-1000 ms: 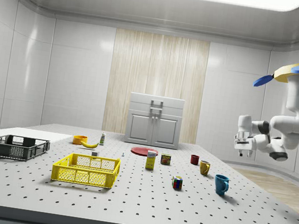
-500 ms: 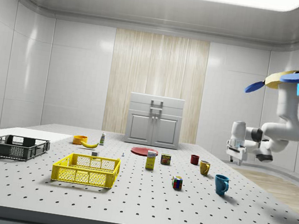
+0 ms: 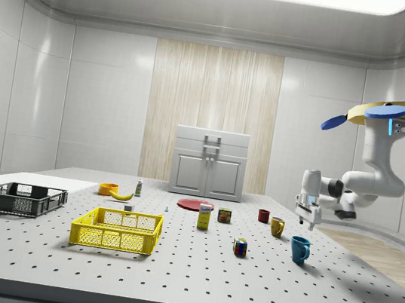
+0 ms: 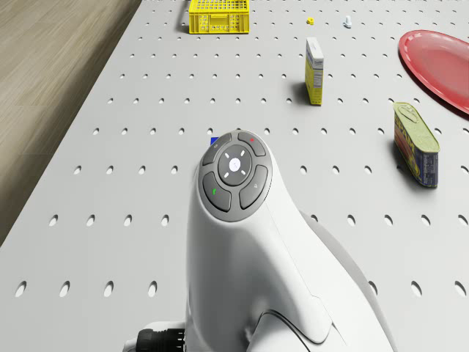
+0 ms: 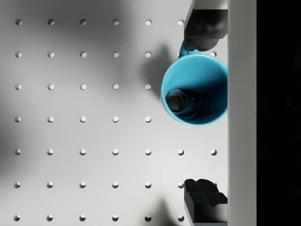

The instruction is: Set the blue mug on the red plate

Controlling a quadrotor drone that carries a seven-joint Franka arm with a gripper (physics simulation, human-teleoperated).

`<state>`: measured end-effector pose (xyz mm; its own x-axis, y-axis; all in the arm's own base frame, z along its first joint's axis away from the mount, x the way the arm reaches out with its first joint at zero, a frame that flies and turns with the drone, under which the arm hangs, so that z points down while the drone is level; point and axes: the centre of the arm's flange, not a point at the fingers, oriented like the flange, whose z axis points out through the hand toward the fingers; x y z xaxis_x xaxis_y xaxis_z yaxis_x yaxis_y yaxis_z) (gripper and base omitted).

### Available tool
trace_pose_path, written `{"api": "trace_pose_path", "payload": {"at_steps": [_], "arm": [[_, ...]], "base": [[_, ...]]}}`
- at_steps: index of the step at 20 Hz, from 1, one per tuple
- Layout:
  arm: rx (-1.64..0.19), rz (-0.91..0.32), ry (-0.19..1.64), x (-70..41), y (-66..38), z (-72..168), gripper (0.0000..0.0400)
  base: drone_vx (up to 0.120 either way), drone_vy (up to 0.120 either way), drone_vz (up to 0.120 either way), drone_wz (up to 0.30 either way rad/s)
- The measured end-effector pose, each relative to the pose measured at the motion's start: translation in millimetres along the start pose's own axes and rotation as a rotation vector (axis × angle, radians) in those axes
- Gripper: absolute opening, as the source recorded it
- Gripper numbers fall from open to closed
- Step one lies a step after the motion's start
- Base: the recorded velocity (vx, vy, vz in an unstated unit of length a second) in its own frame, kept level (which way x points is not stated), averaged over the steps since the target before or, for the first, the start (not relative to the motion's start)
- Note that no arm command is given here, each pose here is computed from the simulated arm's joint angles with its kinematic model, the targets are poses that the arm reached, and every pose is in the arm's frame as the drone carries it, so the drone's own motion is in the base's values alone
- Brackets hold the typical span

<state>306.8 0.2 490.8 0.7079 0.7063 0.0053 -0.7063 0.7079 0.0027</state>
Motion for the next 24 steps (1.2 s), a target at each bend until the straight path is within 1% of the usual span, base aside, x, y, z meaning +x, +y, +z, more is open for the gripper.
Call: {"api": "trace_pose_path", "payload": {"at_steps": [2,8,11,15,20,24], "arm": [[-0.001,0.000,0.001,-0.1,-0.1,0,0.0400],[-0.002,0.000,0.002,-0.2,-0.2,0,0.0400],[-0.002,0.000,0.003,-0.2,-0.2,0,0.0400],[-0.003,0.000,0.003,-0.2,-0.3,3,0.0400],[-0.003,0.000,0.003,0.0,0.0,19,0.0400],[-0.003,0.000,0.003,3.8,3.7,28,0.0400]], "base": [[0.100,0.000,-0.040,0.000],[0.007,0.000,-0.113,0.000],[0.093,0.000,0.000,0.000],[0.000,0.000,0.000,0.000],[0.000,0.000,0.000,0.000],[0.000,0.000,0.000,0.000]]}}
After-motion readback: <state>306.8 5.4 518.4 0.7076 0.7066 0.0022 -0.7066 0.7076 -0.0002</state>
